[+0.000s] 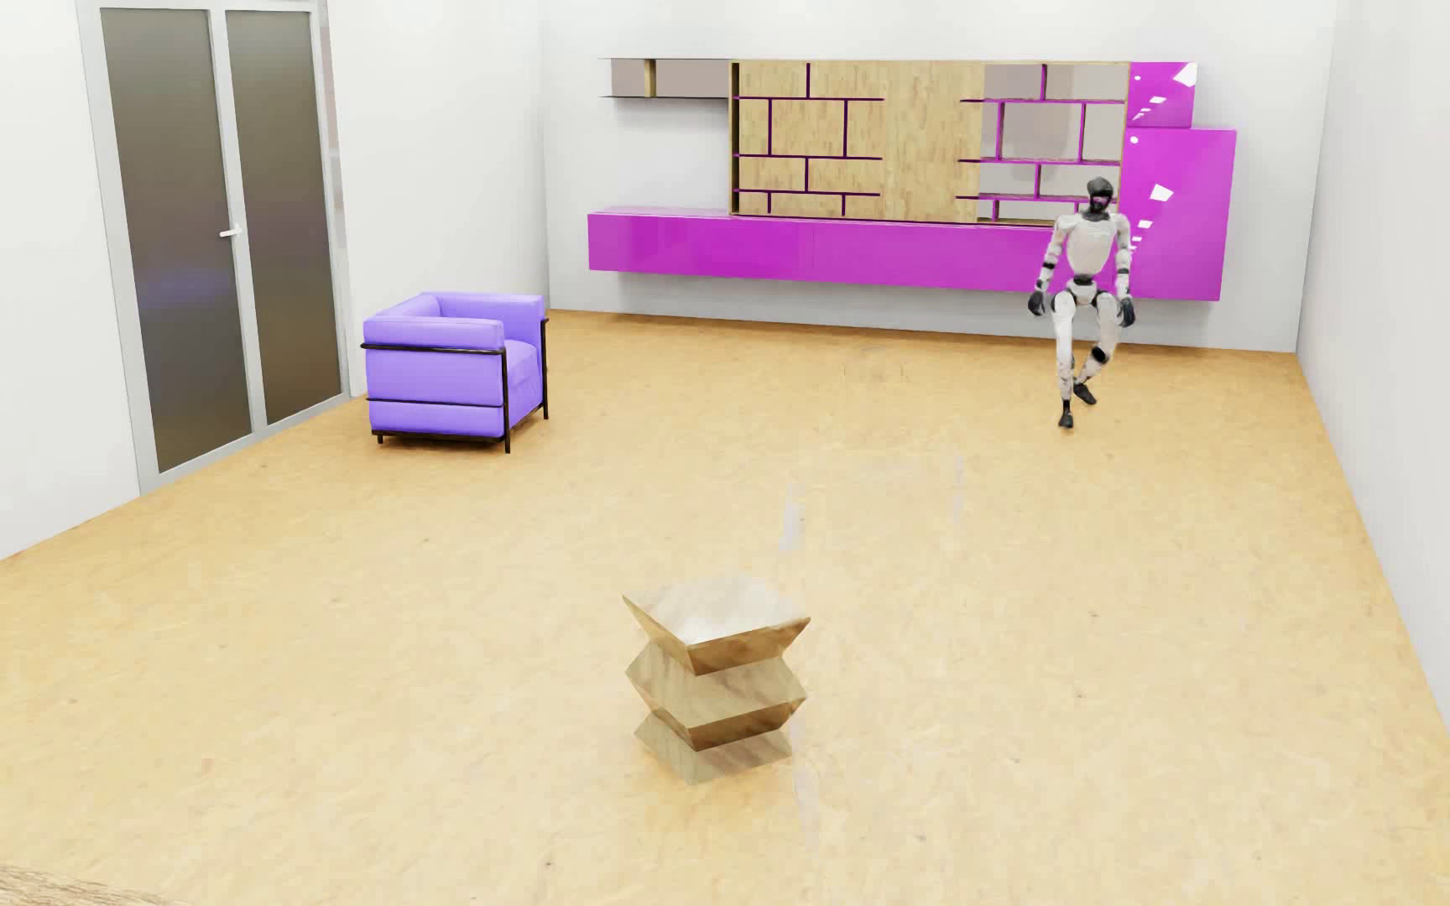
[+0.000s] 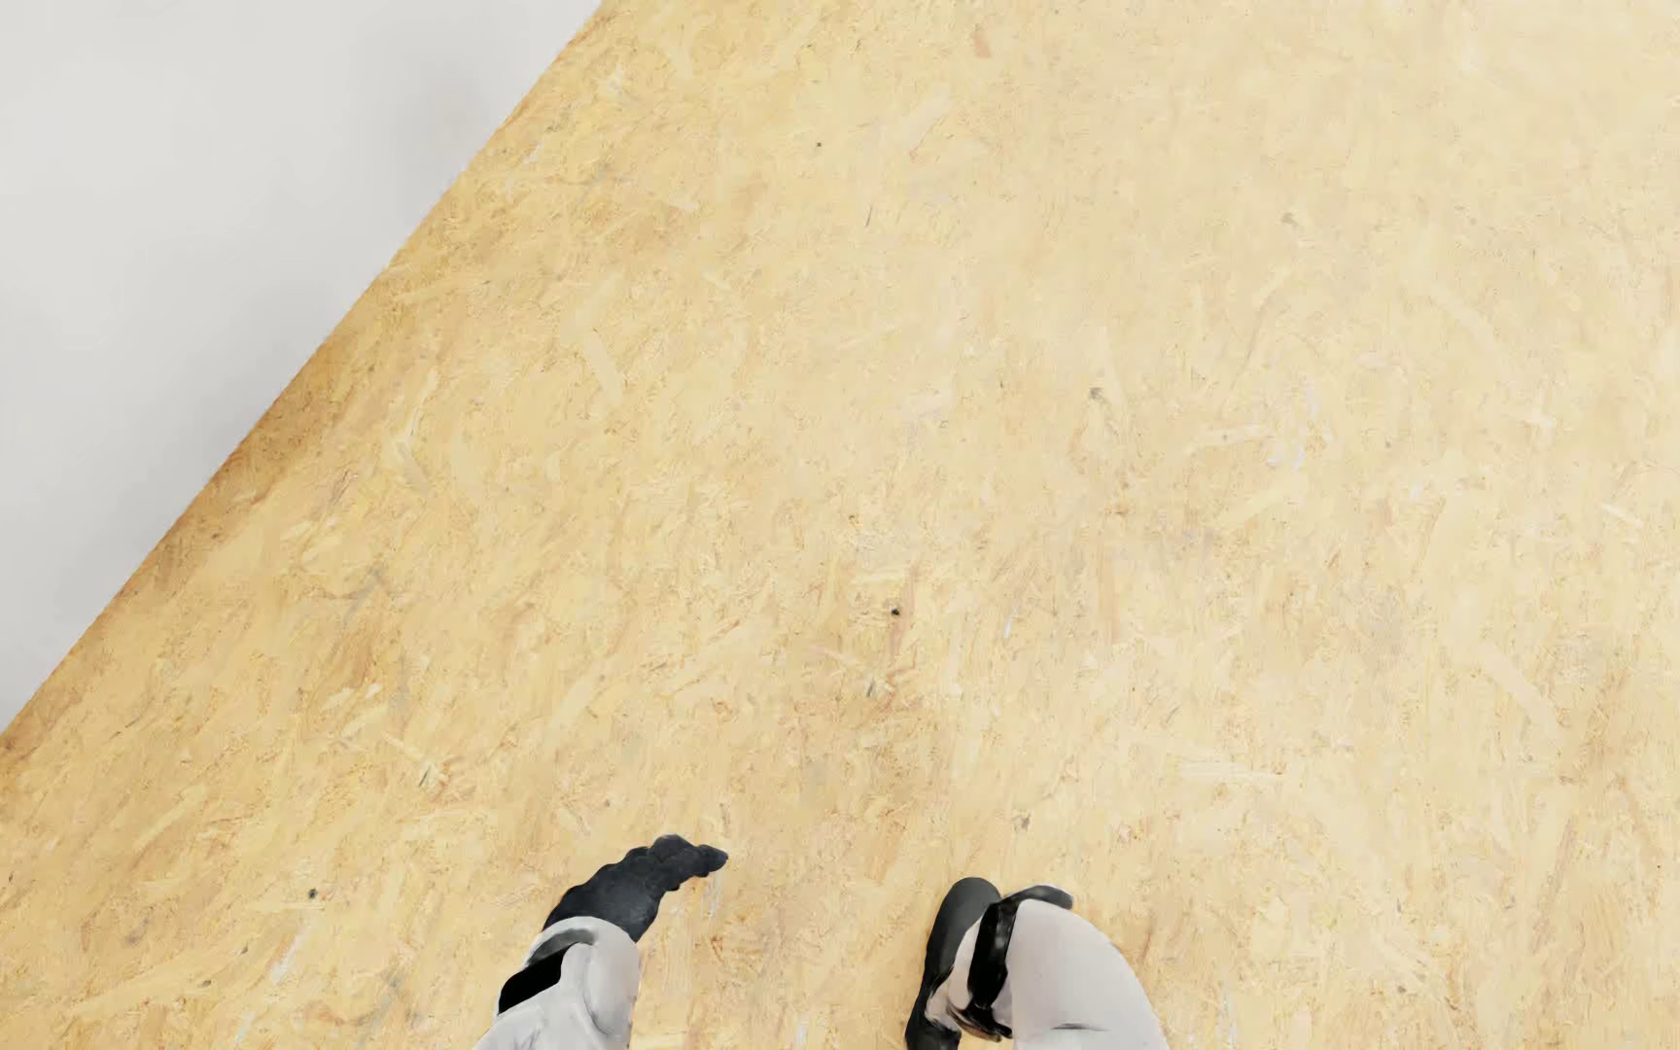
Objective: Move towards the dark purple endtable
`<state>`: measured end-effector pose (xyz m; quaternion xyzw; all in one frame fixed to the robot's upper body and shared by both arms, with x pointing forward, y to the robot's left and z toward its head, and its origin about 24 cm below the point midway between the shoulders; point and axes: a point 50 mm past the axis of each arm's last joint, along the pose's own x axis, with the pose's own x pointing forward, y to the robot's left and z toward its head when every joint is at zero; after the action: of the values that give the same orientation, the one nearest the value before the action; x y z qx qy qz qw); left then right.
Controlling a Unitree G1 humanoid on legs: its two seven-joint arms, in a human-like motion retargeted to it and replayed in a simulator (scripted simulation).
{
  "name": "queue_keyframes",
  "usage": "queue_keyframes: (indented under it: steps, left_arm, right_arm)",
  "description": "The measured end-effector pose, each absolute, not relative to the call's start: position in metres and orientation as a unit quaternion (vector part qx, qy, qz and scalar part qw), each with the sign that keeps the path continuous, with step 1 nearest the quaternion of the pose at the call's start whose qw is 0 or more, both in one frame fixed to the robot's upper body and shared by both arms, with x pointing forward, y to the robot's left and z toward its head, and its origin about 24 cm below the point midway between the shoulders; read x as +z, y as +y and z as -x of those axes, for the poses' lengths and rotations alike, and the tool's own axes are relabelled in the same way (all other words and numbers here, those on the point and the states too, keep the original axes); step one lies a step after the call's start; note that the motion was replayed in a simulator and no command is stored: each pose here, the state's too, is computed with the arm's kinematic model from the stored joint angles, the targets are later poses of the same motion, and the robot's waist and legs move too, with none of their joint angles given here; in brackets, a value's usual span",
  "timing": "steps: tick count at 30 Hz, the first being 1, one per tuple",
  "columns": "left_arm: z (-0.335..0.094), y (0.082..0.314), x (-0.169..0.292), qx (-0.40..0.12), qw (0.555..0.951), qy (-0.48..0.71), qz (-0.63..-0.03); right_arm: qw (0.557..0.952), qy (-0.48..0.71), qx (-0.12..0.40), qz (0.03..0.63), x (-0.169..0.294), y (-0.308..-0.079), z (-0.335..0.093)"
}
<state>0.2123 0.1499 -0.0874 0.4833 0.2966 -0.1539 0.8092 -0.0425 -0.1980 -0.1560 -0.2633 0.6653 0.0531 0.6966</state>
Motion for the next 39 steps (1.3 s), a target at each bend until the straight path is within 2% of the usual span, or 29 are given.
queue_keyframes:
  steps: [2,3,5,7,9,11,13,14,16,18,19,20,22,23,24,26,28,30,31,33,34,35,37,38,39]
  left_arm:
    - [-0.174,0.185,-0.118,-0.109,0.776,0.415,-0.463]
    - [-0.149,0.199,-0.132,-0.103,0.746,0.477,-0.454]
    - [-0.096,0.215,-0.152,-0.125,0.685,0.571,-0.435]
    - [-0.048,0.215,-0.161,-0.175,0.650,0.619,-0.404]
    - [-0.007,0.218,-0.160,-0.194,0.643,0.657,-0.342]
    - [0.020,0.222,-0.152,-0.134,0.662,0.669,-0.309]
    - [0.031,0.223,-0.148,-0.069,0.666,0.668,-0.325]
    - [0.030,0.220,-0.149,-0.068,0.660,0.671,-0.331]
    - [0.014,0.208,-0.156,-0.090,0.656,0.676,-0.323]
    - [-0.031,0.202,-0.158,-0.099,0.680,0.643,-0.337]
    - [-0.063,0.201,-0.155,-0.105,0.698,0.602,-0.374]
    - [-0.097,0.202,-0.147,-0.117,0.712,0.548,-0.422]
    - [-0.165,0.196,-0.122,-0.154,0.734,0.426,-0.505]
    - [-0.199,0.190,-0.102,-0.165,0.747,0.361,-0.534]
    - [-0.232,0.184,-0.077,-0.160,0.763,0.291,-0.555]
    - [-0.277,0.174,-0.028,-0.095,0.814,0.175,-0.546]
    - [-0.285,0.180,-0.011,-0.028,0.851,0.149,-0.503]
    - [-0.268,0.196,-0.021,0.000,0.844,0.188,-0.502]
    - [-0.253,0.201,-0.034,0.008,0.840,0.221,-0.495]
    - [-0.212,0.198,-0.077,0.002,0.837,0.329,-0.438]
    - [-0.185,0.195,-0.103,-0.022,0.818,0.403,-0.411]
    - [-0.154,0.194,-0.126,-0.072,0.780,0.473,-0.402]
    - [-0.094,0.195,-0.152,-0.223,0.682,0.573,-0.397]
    - [-0.068,0.202,-0.155,-0.251,0.656,0.603,-0.378]
    - [-0.044,0.212,-0.154,-0.215,0.658,0.625,-0.361]
  right_arm:
    - [0.676,0.680,0.101,0.265,-0.160,-0.194,0.040]
    - [0.676,0.667,0.131,0.285,-0.162,-0.197,0.026]
    - [0.705,0.598,0.134,0.358,-0.159,-0.209,-0.027]
    - [0.752,0.498,0.116,0.416,-0.146,-0.211,-0.090]
    - [0.807,0.371,0.137,0.438,-0.120,-0.193,-0.155]
    - [0.860,0.224,0.137,0.437,-0.079,-0.167,-0.208]
    - [0.910,0.134,0.070,0.385,-0.050,-0.158,-0.221]
    - [0.925,0.126,0.048,0.356,-0.049,-0.159,-0.212]
    - [0.919,0.191,0.072,0.336,-0.066,-0.168,-0.180]
    - [0.871,0.301,0.109,0.374,-0.094,-0.183,-0.147]
    - [0.842,0.352,0.094,0.398,-0.108,-0.192,-0.133]
    - [0.816,0.411,0.056,0.403,-0.122,-0.202,-0.114]
    - [0.770,0.539,-0.042,0.339,-0.143,-0.224,-0.067]
    - [0.752,0.582,-0.068,0.302,-0.147,-0.234,-0.046]
    - [0.741,0.604,-0.070,0.283,-0.148,-0.240,-0.028]
    - [0.729,0.617,-0.066,0.289,-0.143,-0.244,0.010]
    - [0.720,0.640,-0.088,0.252,-0.140,-0.228,0.047]
    - [0.718,0.652,-0.095,0.222,-0.145,-0.212,0.051]
    - [0.724,0.643,-0.089,0.234,-0.151,-0.209,0.035]
    - [0.751,0.589,-0.056,0.293,-0.157,-0.208,-0.028]
    - [0.770,0.546,-0.020,0.329,-0.155,-0.202,-0.067]
    - [0.793,0.490,0.029,0.359,-0.148,-0.192,-0.107]
    - [0.844,0.318,0.132,0.412,-0.110,-0.158,-0.193]
    - [0.863,0.200,0.162,0.435,-0.076,-0.137,-0.232]
    - [0.882,0.084,0.168,0.433,-0.039,-0.116,-0.259]
